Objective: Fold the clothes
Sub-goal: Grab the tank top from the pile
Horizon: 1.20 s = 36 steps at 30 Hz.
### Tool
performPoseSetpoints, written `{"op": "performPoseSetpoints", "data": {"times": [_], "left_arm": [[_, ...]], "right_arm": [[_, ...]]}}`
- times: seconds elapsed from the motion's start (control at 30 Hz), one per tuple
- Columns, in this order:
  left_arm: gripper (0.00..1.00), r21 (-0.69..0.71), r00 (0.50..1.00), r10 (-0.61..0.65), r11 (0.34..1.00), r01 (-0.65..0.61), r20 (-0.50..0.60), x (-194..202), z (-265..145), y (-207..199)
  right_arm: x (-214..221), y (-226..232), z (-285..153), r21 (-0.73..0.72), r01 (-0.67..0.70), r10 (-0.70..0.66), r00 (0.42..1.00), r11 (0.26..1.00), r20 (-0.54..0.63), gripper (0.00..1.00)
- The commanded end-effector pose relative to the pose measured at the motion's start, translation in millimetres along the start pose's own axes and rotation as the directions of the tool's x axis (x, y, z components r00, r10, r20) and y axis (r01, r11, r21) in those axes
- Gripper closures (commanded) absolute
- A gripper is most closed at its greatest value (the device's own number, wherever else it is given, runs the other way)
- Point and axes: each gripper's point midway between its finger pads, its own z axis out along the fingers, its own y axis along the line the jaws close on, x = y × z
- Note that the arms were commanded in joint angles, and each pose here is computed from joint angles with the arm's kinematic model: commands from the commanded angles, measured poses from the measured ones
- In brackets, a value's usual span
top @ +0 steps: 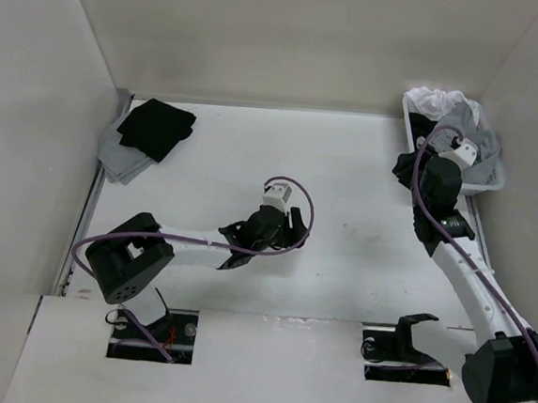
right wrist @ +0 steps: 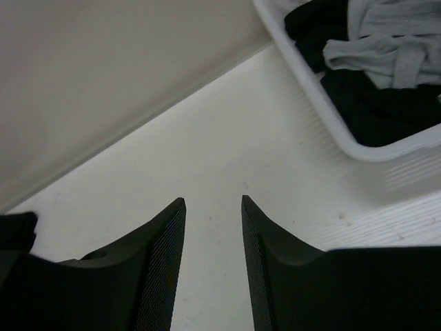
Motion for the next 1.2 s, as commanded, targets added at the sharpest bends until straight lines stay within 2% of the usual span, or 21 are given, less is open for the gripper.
{"op": "performPoseSetpoints", "data": {"times": [0.0,0.07,0.2,0.33,0.37,0.43,0.57,0.67,0.83,1.0,1.17], "left_arm": [[0.41,0.113,0.999,0.018,0.993,-0.021,0.028,-10,-1,-30],[0.41,0.110,0.999,0.029,0.993,-0.033,0.036,-10,-2,-30],[0.42,0.095,0.996,0.059,0.993,-0.066,0.071,-13,-3,-27],[0.42,0.085,0.988,0.107,0.989,-0.117,0.113,-18,-10,-30],[0.42,0.083,0.986,0.114,0.989,-0.125,0.125,-19,-12,-29],[0.44,0.100,0.982,0.114,0.986,-0.130,0.149,-23,-16,-31],[0.46,0.137,0.980,0.096,0.983,-0.120,0.172,-27,-21,-33],[0.46,0.152,0.983,0.089,0.982,-0.114,0.162,-26,-21,-35],[0.46,0.146,0.982,0.080,0.984,-0.106,0.173,-31,-23,-30],[0.46,0.145,0.981,0.071,0.984,-0.099,0.182,-34,-24,-28],[0.46,0.140,0.980,0.068,0.986,-0.094,0.185,-35,-23,-25]], "right_arm": [[-31,-45,17,0.196,0.011,-0.019,0.999,0.981,0.038,0.64],[-46,-62,25,0.261,-0.001,-0.016,0.998,0.965,0.061,0.76],[-63,-91,43,0.356,-0.038,0.009,0.996,0.934,0.084,0.94],[-69,-135,60,0.497,-0.059,0.007,0.994,0.866,0.106,1.00],[-71,-145,64,0.526,-0.057,0.002,0.994,0.848,0.105,0.99],[-77,-170,75,0.594,-0.051,-0.012,0.995,0.803,0.101,0.88],[-88,-193,94,0.629,-0.050,-0.002,0.997,0.775,0.083,0.68],[-91,-207,111,0.648,-0.024,-0.002,0.999,0.761,0.039,0.61],[-89,-242,130,0.698,-0.001,0.014,1.000,0.717,-0.013,0.58],[-78,-260,152,0.686,0.023,0.039,0.996,0.728,-0.075,0.55],[-64,-279,158,0.711,0.044,0.055,0.992,0.702,-0.116,0.54]]}}
